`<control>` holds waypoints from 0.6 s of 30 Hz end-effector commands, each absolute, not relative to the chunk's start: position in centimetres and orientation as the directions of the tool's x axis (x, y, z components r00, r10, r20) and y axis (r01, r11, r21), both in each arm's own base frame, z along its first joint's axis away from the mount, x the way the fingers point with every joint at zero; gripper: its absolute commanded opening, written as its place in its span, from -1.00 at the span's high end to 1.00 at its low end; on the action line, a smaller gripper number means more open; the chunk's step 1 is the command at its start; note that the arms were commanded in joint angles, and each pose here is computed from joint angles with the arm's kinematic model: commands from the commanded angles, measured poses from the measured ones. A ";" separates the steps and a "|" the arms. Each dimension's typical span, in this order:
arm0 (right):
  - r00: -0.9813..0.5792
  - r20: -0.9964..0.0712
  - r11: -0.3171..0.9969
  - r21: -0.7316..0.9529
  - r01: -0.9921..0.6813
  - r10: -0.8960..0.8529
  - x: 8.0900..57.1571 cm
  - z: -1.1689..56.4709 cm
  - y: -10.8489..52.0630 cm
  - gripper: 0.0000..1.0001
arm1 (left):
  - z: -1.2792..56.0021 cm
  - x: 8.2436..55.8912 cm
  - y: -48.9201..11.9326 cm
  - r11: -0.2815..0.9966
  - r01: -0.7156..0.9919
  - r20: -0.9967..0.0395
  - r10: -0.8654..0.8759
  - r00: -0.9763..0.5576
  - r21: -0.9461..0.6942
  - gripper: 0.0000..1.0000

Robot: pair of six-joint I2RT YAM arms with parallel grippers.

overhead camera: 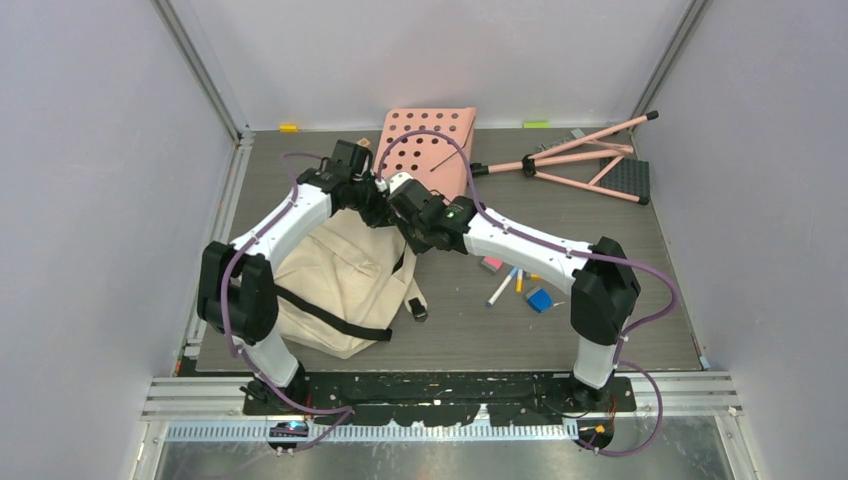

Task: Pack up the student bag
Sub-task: Zip the student bag at the center of the board.

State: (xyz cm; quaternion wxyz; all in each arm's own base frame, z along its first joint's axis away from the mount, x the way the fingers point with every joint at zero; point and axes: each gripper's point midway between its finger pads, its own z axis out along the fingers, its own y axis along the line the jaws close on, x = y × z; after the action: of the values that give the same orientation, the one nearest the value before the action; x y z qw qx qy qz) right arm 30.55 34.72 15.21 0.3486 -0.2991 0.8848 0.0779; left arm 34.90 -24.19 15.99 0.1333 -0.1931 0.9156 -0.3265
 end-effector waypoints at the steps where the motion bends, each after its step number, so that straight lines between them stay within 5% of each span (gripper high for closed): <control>1: -0.521 -0.693 0.779 -0.095 -0.620 -0.499 29.0 17.4 36.1 0.99 | 18.6 36.9 -25.4 0.687 -0.190 -0.191 -0.438 -0.879 -0.701 1.00; 18: -0.451 -0.617 0.653 -0.139 -0.744 -0.645 22.2 15.9 37.3 0.99 | 20.4 42.0 -23.3 0.673 -0.189 -0.288 -0.530 -0.797 -0.715 1.00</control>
State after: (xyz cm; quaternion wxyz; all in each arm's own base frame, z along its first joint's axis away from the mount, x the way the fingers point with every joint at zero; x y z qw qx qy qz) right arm 27.30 35.23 13.90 0.3496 -0.3593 0.8651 0.0184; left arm 34.44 -24.83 16.01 0.0981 -0.1899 0.9197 -0.3293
